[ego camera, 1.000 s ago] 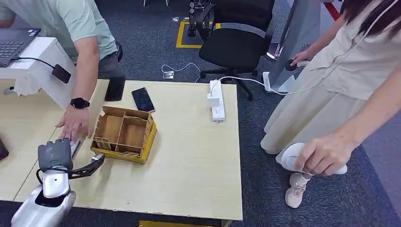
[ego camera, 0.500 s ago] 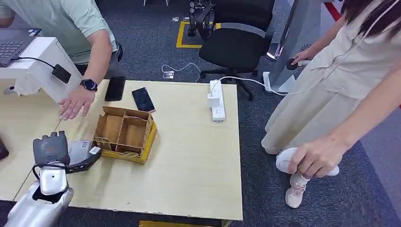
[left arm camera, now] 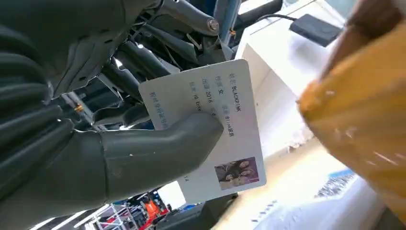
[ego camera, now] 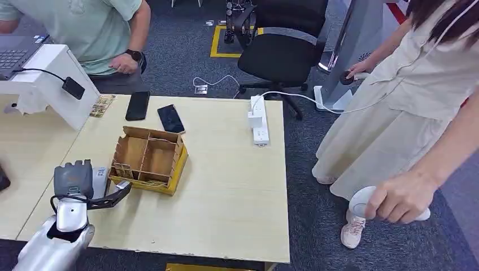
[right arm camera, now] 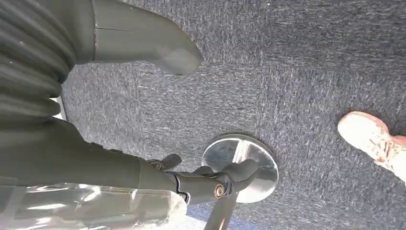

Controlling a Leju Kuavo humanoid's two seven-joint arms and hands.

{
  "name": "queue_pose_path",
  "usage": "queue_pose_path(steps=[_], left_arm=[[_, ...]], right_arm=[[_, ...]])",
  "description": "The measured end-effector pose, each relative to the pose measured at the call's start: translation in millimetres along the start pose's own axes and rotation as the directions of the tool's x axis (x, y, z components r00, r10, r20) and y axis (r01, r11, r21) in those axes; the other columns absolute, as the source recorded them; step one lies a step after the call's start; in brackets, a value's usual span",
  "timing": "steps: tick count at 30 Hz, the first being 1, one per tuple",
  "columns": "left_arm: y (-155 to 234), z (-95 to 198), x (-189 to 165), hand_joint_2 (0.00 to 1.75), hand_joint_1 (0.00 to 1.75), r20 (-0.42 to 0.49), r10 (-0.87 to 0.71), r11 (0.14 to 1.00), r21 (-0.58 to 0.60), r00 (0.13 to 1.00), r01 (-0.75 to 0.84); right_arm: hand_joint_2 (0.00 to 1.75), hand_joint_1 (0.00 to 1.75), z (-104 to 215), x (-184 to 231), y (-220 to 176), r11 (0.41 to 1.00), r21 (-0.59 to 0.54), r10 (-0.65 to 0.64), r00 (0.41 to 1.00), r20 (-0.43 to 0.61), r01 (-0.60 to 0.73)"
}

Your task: Pass the card to the sensor for recognition and then transmit it.

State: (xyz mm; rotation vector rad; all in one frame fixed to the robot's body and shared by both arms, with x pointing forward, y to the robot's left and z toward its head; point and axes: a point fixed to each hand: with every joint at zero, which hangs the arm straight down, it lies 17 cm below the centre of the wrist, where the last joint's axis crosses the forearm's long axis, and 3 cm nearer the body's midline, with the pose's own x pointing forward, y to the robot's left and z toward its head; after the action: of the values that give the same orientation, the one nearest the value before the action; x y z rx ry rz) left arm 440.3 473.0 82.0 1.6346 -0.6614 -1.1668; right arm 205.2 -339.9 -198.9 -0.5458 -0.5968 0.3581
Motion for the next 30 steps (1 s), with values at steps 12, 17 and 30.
queue_pose_path(steps=[12, 17, 30], left_arm=[[-17, 10, 3, 1.75, 1.75, 0.026, -0.027, 0.998, -0.051, 0.999, 0.028], [-20, 12, 5, 1.75, 1.75, 0.043, -0.03, 0.998, -0.062, 0.999, 0.033], [-62, 32, 19, 1.75, 1.75, 0.187, 0.0, 0.973, -0.228, 0.982, 0.044]], right_arm=[[1.75, 0.0, 1, -2, 2, 1.0, 0.005, 0.003, 1.0, 0.0, -0.003], [1.75, 0.0, 1, -3, 2, 1.0, 0.005, 0.005, 1.0, 0.0, -0.005], [1.75, 0.0, 0, -2, 2, 1.0, 0.004, 0.003, 1.0, 0.007, -0.003]])
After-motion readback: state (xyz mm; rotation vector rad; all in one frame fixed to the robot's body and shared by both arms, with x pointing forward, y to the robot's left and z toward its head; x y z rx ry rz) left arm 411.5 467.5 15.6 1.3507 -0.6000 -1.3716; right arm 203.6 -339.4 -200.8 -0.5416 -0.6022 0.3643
